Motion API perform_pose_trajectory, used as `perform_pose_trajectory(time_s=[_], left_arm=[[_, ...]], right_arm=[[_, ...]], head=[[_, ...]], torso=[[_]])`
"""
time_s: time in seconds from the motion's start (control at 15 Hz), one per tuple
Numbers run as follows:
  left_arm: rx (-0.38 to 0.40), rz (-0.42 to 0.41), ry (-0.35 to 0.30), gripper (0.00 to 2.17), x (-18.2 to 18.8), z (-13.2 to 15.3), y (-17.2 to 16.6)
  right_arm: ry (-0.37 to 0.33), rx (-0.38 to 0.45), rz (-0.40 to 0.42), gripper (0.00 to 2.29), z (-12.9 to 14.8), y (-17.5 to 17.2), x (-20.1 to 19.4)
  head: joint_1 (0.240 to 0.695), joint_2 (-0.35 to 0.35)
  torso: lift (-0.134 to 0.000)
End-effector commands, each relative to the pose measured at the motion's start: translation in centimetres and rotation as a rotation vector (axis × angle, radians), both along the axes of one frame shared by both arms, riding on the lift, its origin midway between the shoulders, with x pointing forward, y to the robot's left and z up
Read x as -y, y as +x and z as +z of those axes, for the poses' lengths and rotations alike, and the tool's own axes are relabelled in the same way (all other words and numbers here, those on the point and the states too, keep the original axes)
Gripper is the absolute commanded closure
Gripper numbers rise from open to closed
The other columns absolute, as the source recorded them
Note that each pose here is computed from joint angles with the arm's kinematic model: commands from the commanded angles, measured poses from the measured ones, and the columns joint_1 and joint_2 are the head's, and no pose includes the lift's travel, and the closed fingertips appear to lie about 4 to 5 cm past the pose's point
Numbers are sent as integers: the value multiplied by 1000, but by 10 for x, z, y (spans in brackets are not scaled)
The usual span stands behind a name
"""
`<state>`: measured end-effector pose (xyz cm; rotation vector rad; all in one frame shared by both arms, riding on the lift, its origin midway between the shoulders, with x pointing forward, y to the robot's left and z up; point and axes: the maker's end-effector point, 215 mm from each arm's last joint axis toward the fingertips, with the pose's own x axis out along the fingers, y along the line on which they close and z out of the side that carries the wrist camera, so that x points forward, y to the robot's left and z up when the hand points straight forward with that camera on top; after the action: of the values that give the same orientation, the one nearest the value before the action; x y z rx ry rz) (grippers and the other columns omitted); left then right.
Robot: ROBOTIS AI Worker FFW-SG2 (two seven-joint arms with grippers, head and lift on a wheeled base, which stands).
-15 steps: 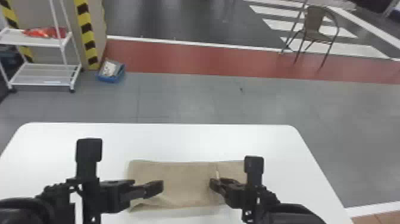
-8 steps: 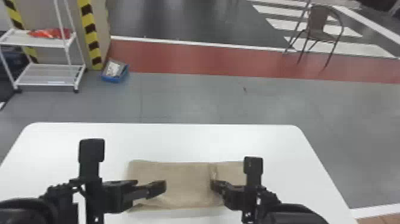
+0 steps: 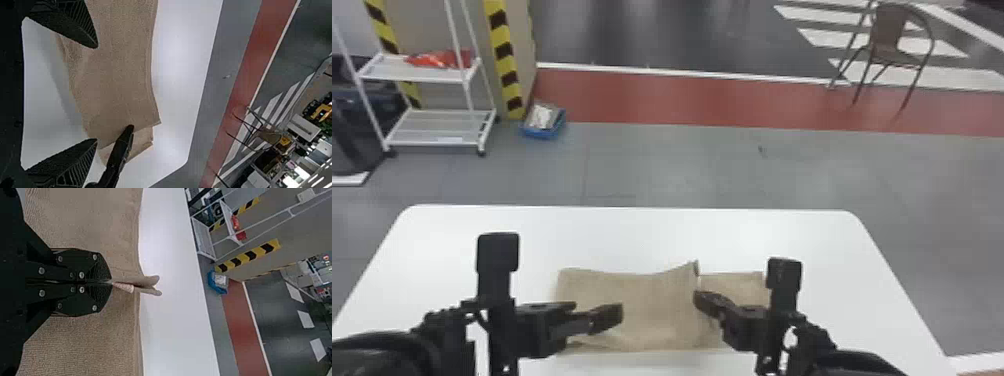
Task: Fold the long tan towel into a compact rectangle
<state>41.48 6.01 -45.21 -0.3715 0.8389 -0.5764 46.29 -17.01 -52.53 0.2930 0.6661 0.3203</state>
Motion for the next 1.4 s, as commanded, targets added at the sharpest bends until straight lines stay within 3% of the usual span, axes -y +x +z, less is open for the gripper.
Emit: perform_pose_trajectory(time_s=[0.0, 0.33, 0.6, 0.93, 1.33], left_arm=[[2, 10, 2, 33, -4, 1, 1], [-10, 11, 7, 33, -8, -1, -6], [-9, 5, 7, 33, -5, 0, -9], [-10, -14, 10, 33, 6, 0, -13], [-16, -16, 13, 33, 6, -3, -20]], right_arm=[[28, 34, 8, 1116, 23, -6, -7], [62, 54, -29, 1116, 62, -13, 15], [79, 76, -97, 1116, 76, -22, 61], [98, 56, -163, 1116, 62, -21, 107], [127, 48, -175, 1116, 40, -18, 120]], head=[[695, -144], [695, -129], [695, -169], [695, -256], [695, -298]], torso=[[0], [0], [0], [0], [0]])
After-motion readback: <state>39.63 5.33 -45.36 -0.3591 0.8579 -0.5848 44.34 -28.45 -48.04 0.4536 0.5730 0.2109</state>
